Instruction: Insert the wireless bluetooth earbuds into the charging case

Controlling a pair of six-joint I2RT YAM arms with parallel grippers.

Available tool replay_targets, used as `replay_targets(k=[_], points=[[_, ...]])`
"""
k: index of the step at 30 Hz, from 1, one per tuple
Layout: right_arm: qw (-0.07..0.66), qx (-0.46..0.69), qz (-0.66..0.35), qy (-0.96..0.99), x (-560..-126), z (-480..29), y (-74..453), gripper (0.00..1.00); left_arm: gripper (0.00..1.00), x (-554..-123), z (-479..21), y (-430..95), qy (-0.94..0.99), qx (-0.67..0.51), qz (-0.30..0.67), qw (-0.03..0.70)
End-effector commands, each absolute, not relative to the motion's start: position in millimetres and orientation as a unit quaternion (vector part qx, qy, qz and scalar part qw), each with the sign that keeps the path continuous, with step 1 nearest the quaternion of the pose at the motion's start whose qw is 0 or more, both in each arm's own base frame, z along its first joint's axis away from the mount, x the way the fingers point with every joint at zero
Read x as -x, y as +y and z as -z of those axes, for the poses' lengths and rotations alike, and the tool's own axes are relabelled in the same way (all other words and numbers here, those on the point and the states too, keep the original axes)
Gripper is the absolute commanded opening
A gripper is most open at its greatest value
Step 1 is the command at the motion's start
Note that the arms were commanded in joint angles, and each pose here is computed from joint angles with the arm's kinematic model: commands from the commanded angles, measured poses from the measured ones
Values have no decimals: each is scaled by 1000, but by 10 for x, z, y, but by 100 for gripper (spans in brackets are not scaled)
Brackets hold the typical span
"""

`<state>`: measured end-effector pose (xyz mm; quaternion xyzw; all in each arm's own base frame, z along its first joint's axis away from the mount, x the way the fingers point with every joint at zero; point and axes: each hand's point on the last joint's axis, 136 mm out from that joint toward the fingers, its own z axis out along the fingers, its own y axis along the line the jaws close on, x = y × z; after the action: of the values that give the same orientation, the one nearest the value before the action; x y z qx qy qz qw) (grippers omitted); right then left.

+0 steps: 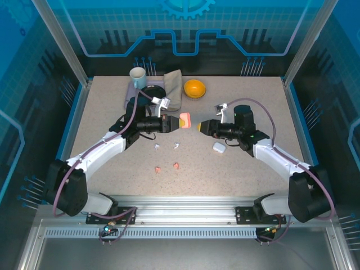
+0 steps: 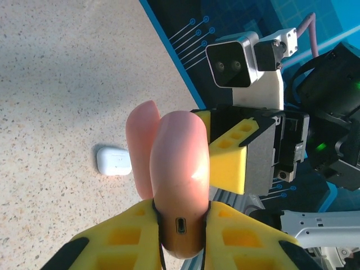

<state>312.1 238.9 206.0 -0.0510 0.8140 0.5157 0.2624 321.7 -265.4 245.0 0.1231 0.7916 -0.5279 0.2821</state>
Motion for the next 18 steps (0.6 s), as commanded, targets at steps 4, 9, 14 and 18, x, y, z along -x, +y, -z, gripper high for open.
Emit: replay_targets(k=[4, 9, 14, 18], points=[[269, 79, -541, 793, -3162, -2292, 2603, 40, 0, -3236, -2551, -2695, 777, -132, 544, 287], [268, 86, -542, 792, -3161, -2309, 2676, 40, 0, -3237, -2540, -2692, 778, -130, 545, 286], [265, 81, -539, 795, -3191, -2254, 2705, 39, 0, -3232, -2533, -2701, 777, -131, 547, 283], [261, 76, -539, 797, -3223, -2204, 2718, 36, 0, -3222, -2527, -2708, 777, -131, 548, 281]])
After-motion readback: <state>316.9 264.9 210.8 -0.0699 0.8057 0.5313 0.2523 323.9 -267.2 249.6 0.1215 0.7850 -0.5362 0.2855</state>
